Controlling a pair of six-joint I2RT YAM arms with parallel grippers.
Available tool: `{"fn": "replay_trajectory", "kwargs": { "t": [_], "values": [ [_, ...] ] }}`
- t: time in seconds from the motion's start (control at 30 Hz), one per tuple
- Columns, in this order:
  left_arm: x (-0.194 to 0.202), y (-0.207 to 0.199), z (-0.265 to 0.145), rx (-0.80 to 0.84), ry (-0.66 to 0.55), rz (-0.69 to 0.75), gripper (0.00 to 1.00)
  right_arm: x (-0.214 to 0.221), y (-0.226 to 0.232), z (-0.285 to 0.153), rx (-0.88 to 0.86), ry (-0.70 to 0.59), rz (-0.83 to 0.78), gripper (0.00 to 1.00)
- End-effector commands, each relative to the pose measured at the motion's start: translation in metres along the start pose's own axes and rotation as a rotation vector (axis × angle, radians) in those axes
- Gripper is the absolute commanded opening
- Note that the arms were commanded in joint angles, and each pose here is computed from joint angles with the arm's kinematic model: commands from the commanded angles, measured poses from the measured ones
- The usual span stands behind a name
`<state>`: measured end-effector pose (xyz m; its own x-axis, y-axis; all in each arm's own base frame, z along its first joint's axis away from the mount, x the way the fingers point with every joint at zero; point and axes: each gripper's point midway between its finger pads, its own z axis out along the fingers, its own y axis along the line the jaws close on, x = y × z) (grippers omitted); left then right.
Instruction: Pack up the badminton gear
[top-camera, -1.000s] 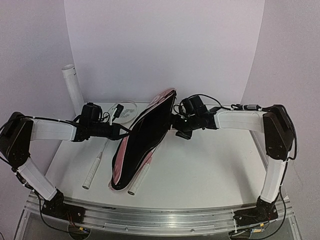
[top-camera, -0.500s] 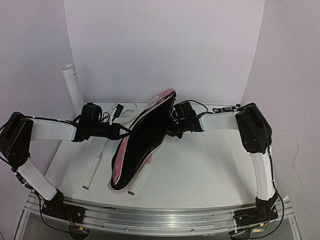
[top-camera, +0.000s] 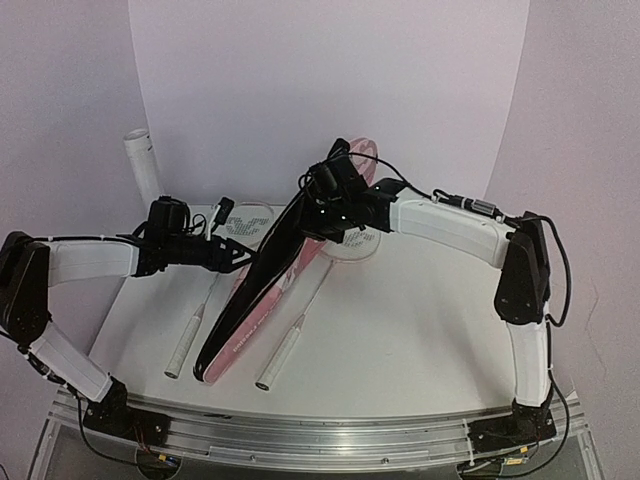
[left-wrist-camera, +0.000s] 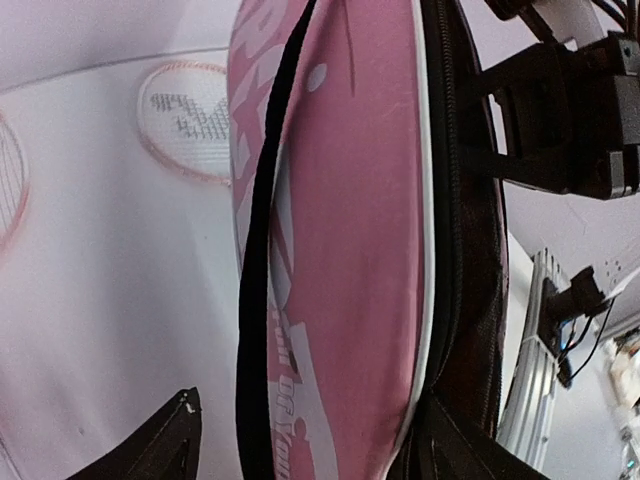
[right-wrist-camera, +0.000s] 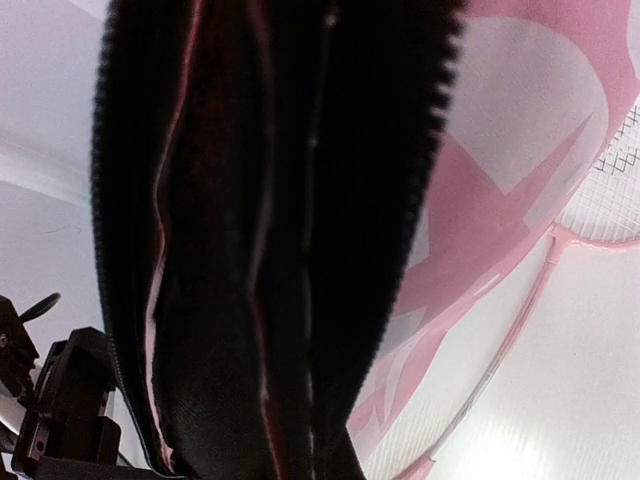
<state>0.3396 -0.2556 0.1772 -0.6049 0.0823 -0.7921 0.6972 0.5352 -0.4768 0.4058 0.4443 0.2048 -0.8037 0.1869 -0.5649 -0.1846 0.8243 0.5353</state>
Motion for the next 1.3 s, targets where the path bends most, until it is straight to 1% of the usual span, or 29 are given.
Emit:
{"fn": "replay_trajectory", "kwargs": {
  "t": [0.0,0.1,0.13,0.2,0.3,0.4,0.5,0.57,0.63,0.7,0.77,0.83,0.97,1.07,1.1,1.13,1.23,1.27],
  "values": [
    [-0.059,-0.035,-0.018,0.054,-0.102,0.267,0.77,-0.007,0.014,-0.02,0.049,-0.032,-0.035,0.0],
    [-0.059,-0.031,-0.007,0.022,-0.061,0.338,0.78,-0.005,0.024,-0.016,0.021,-0.02,-0.03,0.0],
    [-0.056,-0.032,-0.004,0.017,-0.038,0.341,0.78,-0.004,0.026,-0.013,0.015,-0.014,-0.032,0.0],
    [-0.055,-0.037,0.001,0.02,-0.02,0.371,0.8,-0.002,0.031,-0.01,0.004,-0.003,-0.022,0.0],
    [-0.056,-0.046,0.014,-0.021,-0.001,0.442,0.82,-0.003,0.037,-0.011,-0.004,-0.007,-0.026,0.0],
    [-0.056,-0.029,0.026,-0.114,0.036,0.431,0.81,-0.003,0.04,-0.01,-0.011,-0.005,-0.028,0.0],
    [-0.051,-0.019,0.034,-0.162,0.071,0.436,0.81,-0.001,0.041,-0.009,-0.014,0.002,-0.012,0.0],
    [-0.052,-0.027,0.04,-0.156,0.072,0.466,0.82,-0.001,0.04,-0.008,-0.01,0.0,0.0,0.0],
    [-0.052,-0.044,0.047,-0.126,0.075,0.515,0.85,-0.001,0.04,-0.006,-0.011,-0.001,0.014,0.0],
    [-0.055,-0.05,0.052,-0.139,0.068,0.535,0.83,-0.002,0.044,-0.006,-0.023,0.001,0.021,0.0],
    [-0.055,-0.037,0.055,-0.206,0.075,0.529,0.77,-0.003,0.046,-0.008,-0.031,0.002,0.022,0.0],
    [-0.055,-0.021,0.054,-0.287,0.083,0.556,0.71,-0.004,0.047,-0.011,-0.035,0.001,0.019,0.0],
    [-0.041,0.011,0.051,-0.426,0.144,0.612,0.56,-0.001,0.043,-0.011,-0.026,0.009,0.017,0.0],
    [-0.035,0.025,0.044,-0.454,0.173,0.599,0.5,0.002,0.043,-0.008,-0.034,0.025,0.013,0.0],
    [-0.034,0.026,0.042,-0.452,0.18,0.587,0.46,0.003,0.042,-0.005,-0.045,0.04,0.016,0.0],
    [-0.032,0.025,0.041,-0.446,0.184,0.577,0.39,0.004,0.042,-0.001,-0.06,0.056,0.022,0.0],
    [-0.037,0.021,0.037,-0.447,0.168,0.54,0.02,0.002,0.033,0.011,-0.087,0.089,0.04,0.0],
    [-0.041,0.02,0.035,-0.452,0.155,0.522,0.0,0.003,0.029,0.017,-0.099,0.107,0.043,0.0]
  ]
}}
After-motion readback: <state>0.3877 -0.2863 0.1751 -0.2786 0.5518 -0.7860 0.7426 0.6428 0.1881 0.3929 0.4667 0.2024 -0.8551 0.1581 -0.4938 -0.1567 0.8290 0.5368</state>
